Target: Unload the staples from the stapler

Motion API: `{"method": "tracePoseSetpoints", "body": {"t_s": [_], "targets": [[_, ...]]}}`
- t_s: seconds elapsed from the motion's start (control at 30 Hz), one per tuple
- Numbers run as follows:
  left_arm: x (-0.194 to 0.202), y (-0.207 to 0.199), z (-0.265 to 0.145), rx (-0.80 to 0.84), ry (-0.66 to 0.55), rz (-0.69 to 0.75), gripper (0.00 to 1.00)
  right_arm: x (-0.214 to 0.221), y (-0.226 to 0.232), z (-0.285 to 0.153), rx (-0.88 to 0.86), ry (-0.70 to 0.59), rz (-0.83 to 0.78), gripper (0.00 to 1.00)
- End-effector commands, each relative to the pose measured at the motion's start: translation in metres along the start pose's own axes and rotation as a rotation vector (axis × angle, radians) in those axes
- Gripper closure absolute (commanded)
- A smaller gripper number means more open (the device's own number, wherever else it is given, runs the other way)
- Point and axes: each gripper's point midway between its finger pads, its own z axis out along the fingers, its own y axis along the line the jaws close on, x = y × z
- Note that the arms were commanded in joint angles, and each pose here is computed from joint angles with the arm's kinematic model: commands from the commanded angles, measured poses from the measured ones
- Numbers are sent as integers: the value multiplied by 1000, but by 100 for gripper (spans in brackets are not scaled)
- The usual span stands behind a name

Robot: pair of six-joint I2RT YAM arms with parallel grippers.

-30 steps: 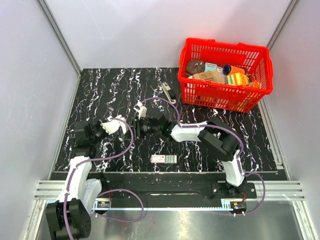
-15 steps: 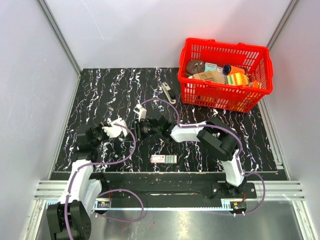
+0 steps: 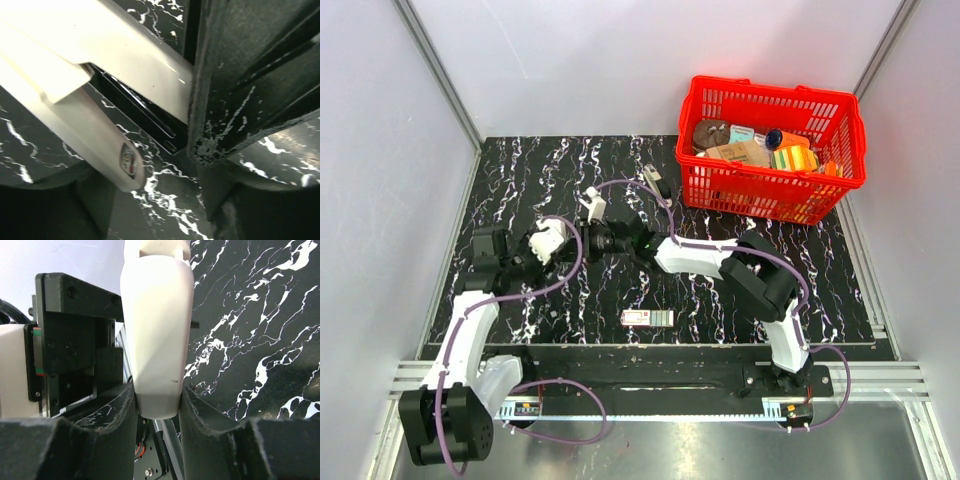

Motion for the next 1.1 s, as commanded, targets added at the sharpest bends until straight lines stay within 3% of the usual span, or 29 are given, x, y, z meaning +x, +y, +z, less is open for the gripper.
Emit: {"method": "tracePoseSetpoints", "body": {"t_s": [0.0,0.07,0.1,0.17,0.23,0.37,0.57,0.77,0.97,1.07], "targets": [[-27,-19,-5,115,-55,-207,31,-39,22,8,13,-90,-49,100],[-42,-6,-14,115,-78,-315,29,-39,16,11,43,-78,-62,100],[-50,10,-22,96,-104,-372,8,-39,11,13,70,-65,-70,100],[-63,32,-36,94,-142,-510,1,-39,0,17,131,-39,-84,100],[-75,59,-53,83,-164,-611,1,-41,-13,20,199,-26,-102,100],[-70,75,-66,99,-107,-740,1,-29,-49,24,352,50,-98,100],[-58,92,-81,6,-98,-827,1,-16,-83,38,480,107,-117,100],[-66,84,-80,47,-133,-861,1,-6,-100,51,593,179,-123,100],[-40,80,-66,40,-74,-889,1,-2,-103,55,646,211,-89,99],[-30,76,-60,33,-68,-893,1,0,-102,58,652,228,-68,79]]}}
